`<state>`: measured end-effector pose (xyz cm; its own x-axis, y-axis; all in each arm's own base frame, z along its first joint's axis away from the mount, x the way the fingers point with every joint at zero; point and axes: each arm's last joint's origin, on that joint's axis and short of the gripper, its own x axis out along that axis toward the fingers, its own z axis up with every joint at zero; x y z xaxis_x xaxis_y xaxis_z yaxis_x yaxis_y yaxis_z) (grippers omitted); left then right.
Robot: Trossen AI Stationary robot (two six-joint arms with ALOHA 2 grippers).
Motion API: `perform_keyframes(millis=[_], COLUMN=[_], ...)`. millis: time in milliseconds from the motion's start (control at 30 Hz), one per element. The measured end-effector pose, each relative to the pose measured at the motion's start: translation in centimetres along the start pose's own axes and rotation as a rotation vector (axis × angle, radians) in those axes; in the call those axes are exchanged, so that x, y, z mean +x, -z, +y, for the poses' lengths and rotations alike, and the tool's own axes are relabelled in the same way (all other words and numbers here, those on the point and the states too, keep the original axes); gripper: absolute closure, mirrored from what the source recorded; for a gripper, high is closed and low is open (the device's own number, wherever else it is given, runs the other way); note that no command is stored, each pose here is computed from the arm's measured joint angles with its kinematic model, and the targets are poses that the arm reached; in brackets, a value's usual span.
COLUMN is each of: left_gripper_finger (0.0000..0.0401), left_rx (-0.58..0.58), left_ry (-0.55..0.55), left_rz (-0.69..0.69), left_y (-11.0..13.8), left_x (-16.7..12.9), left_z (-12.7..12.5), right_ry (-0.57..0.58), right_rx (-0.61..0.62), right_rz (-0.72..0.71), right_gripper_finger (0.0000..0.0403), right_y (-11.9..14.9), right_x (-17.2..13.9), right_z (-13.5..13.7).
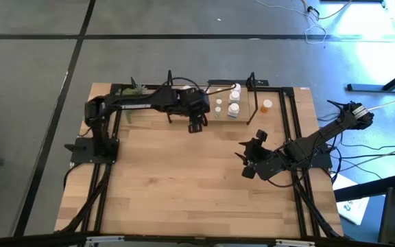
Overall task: Pick and place medicine bottles onto shelf by color
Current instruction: Put the orange pill bottle on the shelf aligned with the orange pill bottles
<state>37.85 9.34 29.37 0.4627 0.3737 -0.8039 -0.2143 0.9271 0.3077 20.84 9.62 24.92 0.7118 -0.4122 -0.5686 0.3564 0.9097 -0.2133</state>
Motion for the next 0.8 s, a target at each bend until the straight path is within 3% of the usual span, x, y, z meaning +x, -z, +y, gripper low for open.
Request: perform_keyframes(millis=[267,533,700,800], left_gripper_finger=[0.0199,0.0199,0.0199,0.0199], left_rx=[0.036,0.063,0.101,0.129], left_ry=[0.040,0.107,0.157,0.178], left_rz=[-0.065,-0.036,0.033,0.047], left_y=[-0.1,0.7,1.8,2.2], left_x=[-4.9,-7.4,-8.5,-9.2], left_z=[-2.8,-6.5,-9.3,-10.8], right_ry=[-0.117,-0.227,-0.243,-0.258], right_rx=[0.009,0.015,-0.166,-0.146], right_rz=[0.054,0.108,0.079,0.066], right_gripper_finger=[0.0205,0.0205,0.0205,0.0205], right_y=[0.1,0.2,0.0,-0.2], right_x=[0.0,-0.1,0.0,0.0], right_z=[0.4,0.7,0.7,0.9])
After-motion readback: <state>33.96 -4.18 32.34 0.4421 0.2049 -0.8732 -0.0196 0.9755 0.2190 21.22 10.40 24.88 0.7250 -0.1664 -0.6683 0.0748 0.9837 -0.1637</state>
